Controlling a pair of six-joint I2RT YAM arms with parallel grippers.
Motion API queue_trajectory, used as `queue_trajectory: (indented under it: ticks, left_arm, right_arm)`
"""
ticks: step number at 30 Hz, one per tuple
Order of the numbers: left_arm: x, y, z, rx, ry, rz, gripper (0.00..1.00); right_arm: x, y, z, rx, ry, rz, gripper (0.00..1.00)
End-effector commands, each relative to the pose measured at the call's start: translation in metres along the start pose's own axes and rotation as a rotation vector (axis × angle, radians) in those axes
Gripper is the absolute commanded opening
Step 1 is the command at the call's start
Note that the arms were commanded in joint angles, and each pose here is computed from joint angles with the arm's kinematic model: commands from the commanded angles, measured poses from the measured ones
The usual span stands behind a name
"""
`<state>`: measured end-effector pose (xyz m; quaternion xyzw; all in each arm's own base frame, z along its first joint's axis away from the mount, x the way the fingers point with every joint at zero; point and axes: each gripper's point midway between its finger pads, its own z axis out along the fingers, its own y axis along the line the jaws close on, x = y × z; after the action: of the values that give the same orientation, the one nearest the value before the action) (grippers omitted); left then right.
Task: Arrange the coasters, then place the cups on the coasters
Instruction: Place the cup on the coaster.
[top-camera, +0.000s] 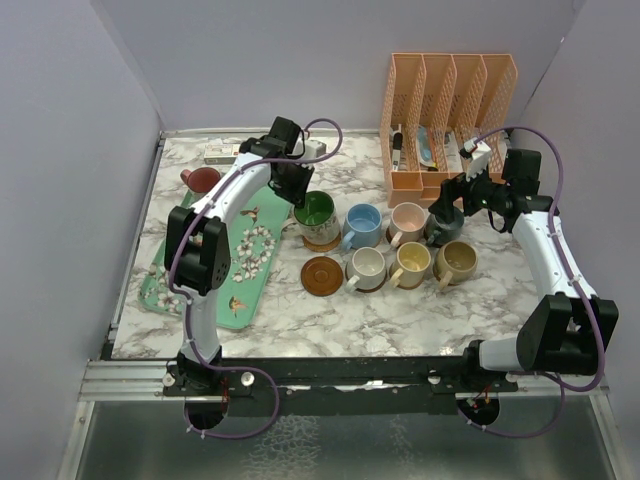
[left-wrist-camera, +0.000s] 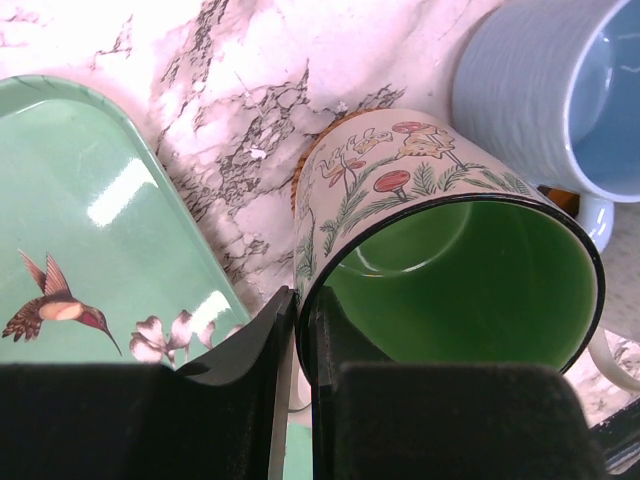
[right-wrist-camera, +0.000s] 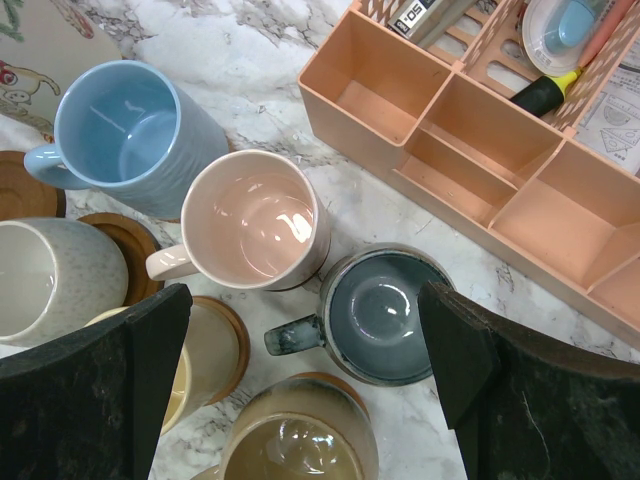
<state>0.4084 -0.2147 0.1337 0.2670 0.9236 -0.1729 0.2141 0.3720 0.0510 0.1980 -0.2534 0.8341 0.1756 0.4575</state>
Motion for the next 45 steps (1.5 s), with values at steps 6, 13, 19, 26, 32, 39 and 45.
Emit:
queue_trajectory:
  ticks: [6, 13, 19, 26, 32, 39, 45]
  left_arm:
    - [-0.025, -0.01, -0.01, -0.015, -0.07, 0.011, 0.0]
    - [-0.024, -0.01, -0.007, -0.014, -0.063, 0.011, 0.01]
    - [-0.024, -0.011, -0.005, -0.015, -0.06, 0.013, 0.04]
    - [-0.021, -0.013, -0.004, -0.014, -0.052, 0.022, 0.05]
    - [-0.019, -0.012, 0.001, -0.015, -0.041, 0.023, 0.1]
    - [-0.019, -0.015, 0.005, 0.01, -0.034, 0.023, 0.17]
    - [-0.019, -0.016, 0.005, 0.017, -0.034, 0.025, 0.22]
  right_arm:
    - [-0.004, 0.003, -0.002, -0.011, -0.012, -0.019, 0.98]
    - [-0.005, 0.003, -0.003, -0.009, -0.013, -0.02, 0.98]
    - [-0.005, 0.003, -0.003, -0.008, -0.013, -0.02, 0.98]
    - [-0.005, 0.003, -0.003, -0.005, -0.014, -0.023, 0.98]
    - [-0.005, 0.003, -0.003, -0.006, -0.014, -0.022, 0.98]
    - [-0.005, 0.003, -0.004, -0.004, -0.015, -0.025, 0.98]
    - [-0.005, 0.003, -0.004, -0.005, -0.014, -0.025, 0.98]
